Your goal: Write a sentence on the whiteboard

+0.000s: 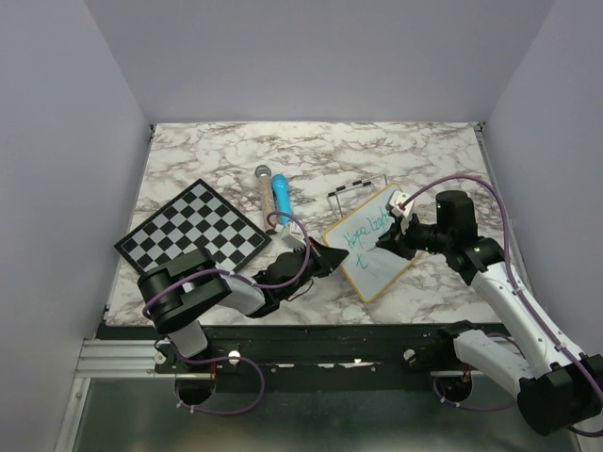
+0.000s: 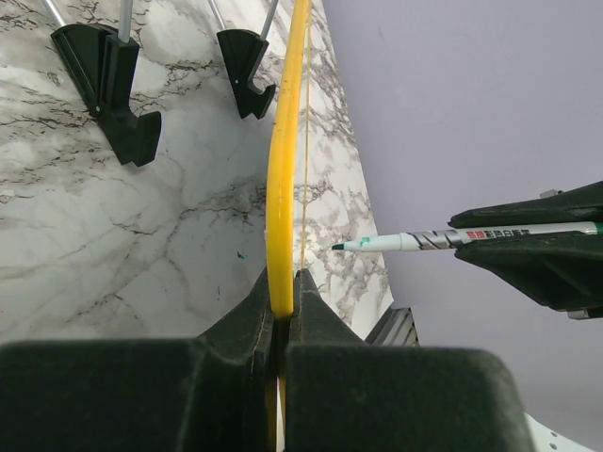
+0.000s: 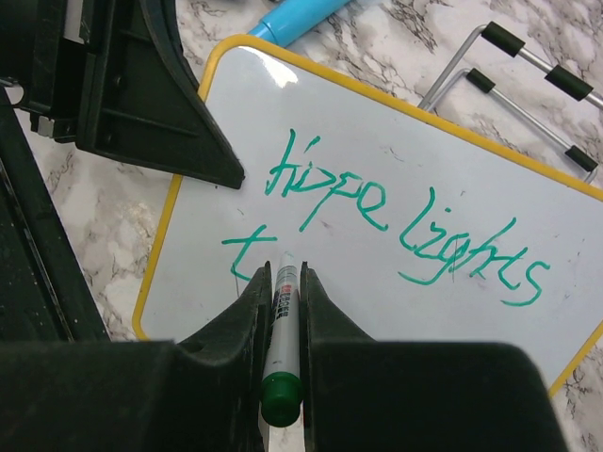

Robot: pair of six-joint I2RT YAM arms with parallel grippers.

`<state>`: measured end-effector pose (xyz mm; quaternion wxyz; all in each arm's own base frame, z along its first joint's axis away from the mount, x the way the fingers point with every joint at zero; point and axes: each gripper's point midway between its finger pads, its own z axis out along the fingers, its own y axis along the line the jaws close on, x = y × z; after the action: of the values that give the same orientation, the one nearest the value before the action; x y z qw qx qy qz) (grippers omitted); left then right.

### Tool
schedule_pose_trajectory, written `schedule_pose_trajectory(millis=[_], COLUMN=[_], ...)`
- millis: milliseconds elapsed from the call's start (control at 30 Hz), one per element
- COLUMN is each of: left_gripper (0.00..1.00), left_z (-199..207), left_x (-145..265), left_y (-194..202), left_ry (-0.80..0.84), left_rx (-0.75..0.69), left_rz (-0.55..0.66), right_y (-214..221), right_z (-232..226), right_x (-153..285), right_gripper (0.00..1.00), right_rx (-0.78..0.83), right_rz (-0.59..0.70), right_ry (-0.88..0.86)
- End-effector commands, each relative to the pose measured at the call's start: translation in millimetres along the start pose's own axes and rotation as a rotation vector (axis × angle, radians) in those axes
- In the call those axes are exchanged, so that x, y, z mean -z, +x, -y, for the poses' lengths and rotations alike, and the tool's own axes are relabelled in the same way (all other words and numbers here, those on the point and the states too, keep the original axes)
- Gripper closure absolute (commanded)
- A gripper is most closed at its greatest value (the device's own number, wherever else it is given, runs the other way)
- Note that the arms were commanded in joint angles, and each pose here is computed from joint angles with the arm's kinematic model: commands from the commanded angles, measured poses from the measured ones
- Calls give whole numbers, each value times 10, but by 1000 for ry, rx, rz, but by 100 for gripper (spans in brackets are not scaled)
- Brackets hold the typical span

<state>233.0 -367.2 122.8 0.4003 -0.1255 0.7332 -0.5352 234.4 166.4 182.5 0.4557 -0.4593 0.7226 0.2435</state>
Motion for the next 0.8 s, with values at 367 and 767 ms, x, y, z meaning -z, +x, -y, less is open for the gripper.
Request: schedule_pose_trajectory(millis=[367,767], left_gripper=[100,100], left_z=[157,188], left_x=[-4,-5], left_y=[-65,-74], left_ry=[63,71], left_rx=[18,16], left_rz=[33,34], right_y=[18,22], right_z=[-18,49], right_x=[-20,-111], right_gripper=[100,99], right_rx=[-9,-24], right_rz=[-5,-11], right_ry=[-31,-42])
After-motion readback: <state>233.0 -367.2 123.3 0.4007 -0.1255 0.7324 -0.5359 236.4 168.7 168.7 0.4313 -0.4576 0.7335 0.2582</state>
